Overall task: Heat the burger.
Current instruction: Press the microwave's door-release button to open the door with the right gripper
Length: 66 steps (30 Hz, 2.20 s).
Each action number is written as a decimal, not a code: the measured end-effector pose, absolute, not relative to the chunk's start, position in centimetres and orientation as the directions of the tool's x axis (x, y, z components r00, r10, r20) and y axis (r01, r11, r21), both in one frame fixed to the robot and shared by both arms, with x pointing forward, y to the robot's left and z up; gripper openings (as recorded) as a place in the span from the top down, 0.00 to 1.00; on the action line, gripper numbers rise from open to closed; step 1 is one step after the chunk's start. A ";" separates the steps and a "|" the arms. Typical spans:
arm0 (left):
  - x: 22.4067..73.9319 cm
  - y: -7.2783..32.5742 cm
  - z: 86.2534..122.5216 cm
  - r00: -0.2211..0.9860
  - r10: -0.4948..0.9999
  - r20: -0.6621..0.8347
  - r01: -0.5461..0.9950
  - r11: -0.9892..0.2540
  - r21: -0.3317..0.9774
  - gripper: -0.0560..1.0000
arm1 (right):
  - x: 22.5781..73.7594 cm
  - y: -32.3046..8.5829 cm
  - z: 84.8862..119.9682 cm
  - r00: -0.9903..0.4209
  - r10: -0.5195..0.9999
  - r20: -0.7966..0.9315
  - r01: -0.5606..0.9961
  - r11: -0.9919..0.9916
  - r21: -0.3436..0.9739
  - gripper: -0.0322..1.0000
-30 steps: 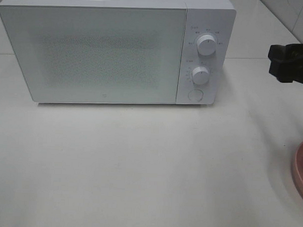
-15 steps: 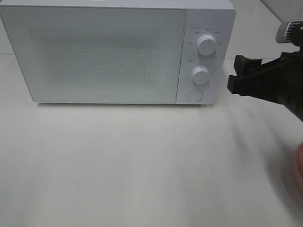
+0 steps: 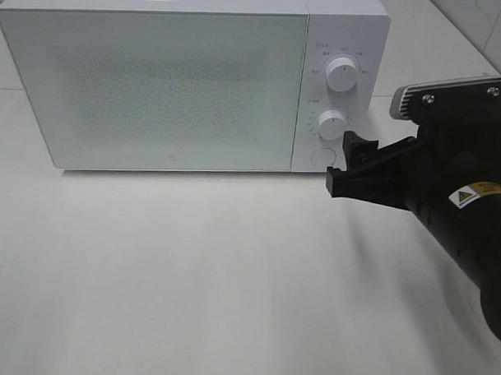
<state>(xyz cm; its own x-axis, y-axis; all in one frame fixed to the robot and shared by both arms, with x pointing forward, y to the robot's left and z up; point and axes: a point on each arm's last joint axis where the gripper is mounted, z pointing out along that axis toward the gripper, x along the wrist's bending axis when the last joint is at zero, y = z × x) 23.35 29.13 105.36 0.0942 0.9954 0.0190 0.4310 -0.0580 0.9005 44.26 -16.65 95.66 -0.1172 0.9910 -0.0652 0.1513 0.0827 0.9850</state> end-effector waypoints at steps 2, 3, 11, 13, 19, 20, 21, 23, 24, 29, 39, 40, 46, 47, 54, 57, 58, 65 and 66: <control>23.4 29.1 105.4 0.094 0.995 0.019 0.431 -0.058 0.901 0.01 | 44.1 -16.4 95.5 -0.125 0.990 -0.063 0.157 0.083 0.984 0.24; 23.4 29.1 105.4 0.094 0.995 0.019 0.431 -0.058 0.901 0.01 | 43.9 -15.9 95.1 -0.142 0.988 -0.056 0.165 0.080 0.983 0.24; 23.4 29.1 105.4 0.095 0.995 0.020 0.431 -0.059 0.900 0.01 | 43.8 -15.4 94.3 -0.128 0.991 0.045 0.178 -0.021 0.984 0.24; 23.4 29.1 105.4 0.095 0.995 0.020 0.431 -0.059 0.900 0.01 | 43.8 -15.4 94.4 -0.122 0.990 0.068 0.175 -0.046 0.983 0.24; 23.4 29.1 105.4 0.095 0.995 0.020 0.431 -0.059 0.900 0.01 | 43.9 -15.5 94.6 -0.064 0.929 0.365 0.180 -0.349 0.920 0.29; 23.4 29.1 105.4 0.095 0.995 0.020 0.431 -0.059 0.900 0.01 | 43.9 -15.5 94.6 -0.054 0.908 0.415 0.183 -0.400 0.898 0.32; 23.4 29.1 105.4 0.095 0.995 0.020 0.431 -0.059 0.900 0.01 | 43.9 -15.5 94.6 -0.054 0.908 0.415 0.183 -0.400 0.898 0.32; 23.4 29.1 105.4 0.095 0.995 0.020 0.431 -0.059 0.900 0.01 | 43.9 -15.5 94.6 -0.014 0.802 0.597 0.190 -0.584 0.789 0.39; 23.4 29.1 105.4 0.095 0.995 0.020 0.431 -0.059 0.900 0.01 | 43.9 -15.5 94.6 -0.014 0.802 0.597 0.190 -0.584 0.789 0.39; 23.4 29.1 105.4 0.095 0.995 0.020 0.431 -0.059 0.900 0.01 | 43.9 -15.5 94.6 0.027 0.662 0.749 0.189 -0.739 0.646 0.57; 23.4 29.1 105.4 0.095 0.995 0.020 0.431 -0.059 0.900 0.01 | 43.8 -15.4 94.4 0.130 0.256 0.958 0.170 -0.958 0.233 0.88; 23.4 29.1 105.4 0.095 0.995 0.020 0.431 -0.059 0.900 0.01 | 43.8 -15.4 94.4 0.130 0.256 0.958 0.170 -0.958 0.233 0.88; 23.4 29.1 105.4 0.095 0.995 0.020 0.431 -0.059 0.900 0.01 | 43.7 -15.3 94.2 0.165 0.181 0.970 0.179 -0.972 0.151 0.96; 23.4 29.1 105.4 0.095 0.995 0.020 0.431 -0.059 0.900 0.01 | 43.7 -15.2 94.1 0.167 0.177 0.970 0.181 -0.973 0.146 0.96; 23.4 29.1 105.4 0.095 0.995 0.020 0.431 -0.059 0.900 0.01 | 43.9 -15.1 92.9 0.209 0.167 0.964 0.177 -0.976 0.130 0.96; 23.4 29.1 105.4 0.095 0.995 0.020 0.431 -0.059 0.900 0.01 | 44.1 -14.8 92.2 0.229 0.170 0.958 0.180 -0.975 0.130 0.96; 23.4 29.1 105.4 0.095 0.995 0.020 0.431 -0.059 0.900 0.01 | 44.3 -14.4 91.9 0.229 0.181 0.957 0.193 -0.972 0.138 0.96; 23.4 29.1 105.4 0.095 0.995 0.020 0.431 -0.059 0.900 0.01 | 46.5 -14.0 91.3 0.228 0.162 0.960 0.226 -0.968 0.109 0.96; 23.4 29.1 105.4 0.095 0.995 0.020 0.431 -0.059 0.900 0.01 | 47.4 -14.1 91.1 0.236 0.156 0.959 0.228 -0.968 0.102 0.96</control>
<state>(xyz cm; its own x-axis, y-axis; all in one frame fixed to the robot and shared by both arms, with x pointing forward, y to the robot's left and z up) 23.35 29.13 105.36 0.0947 0.9953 0.0199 0.4309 -0.0590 0.9005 47.43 -14.06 91.06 0.2360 0.1564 0.9591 0.2277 -0.9684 0.1019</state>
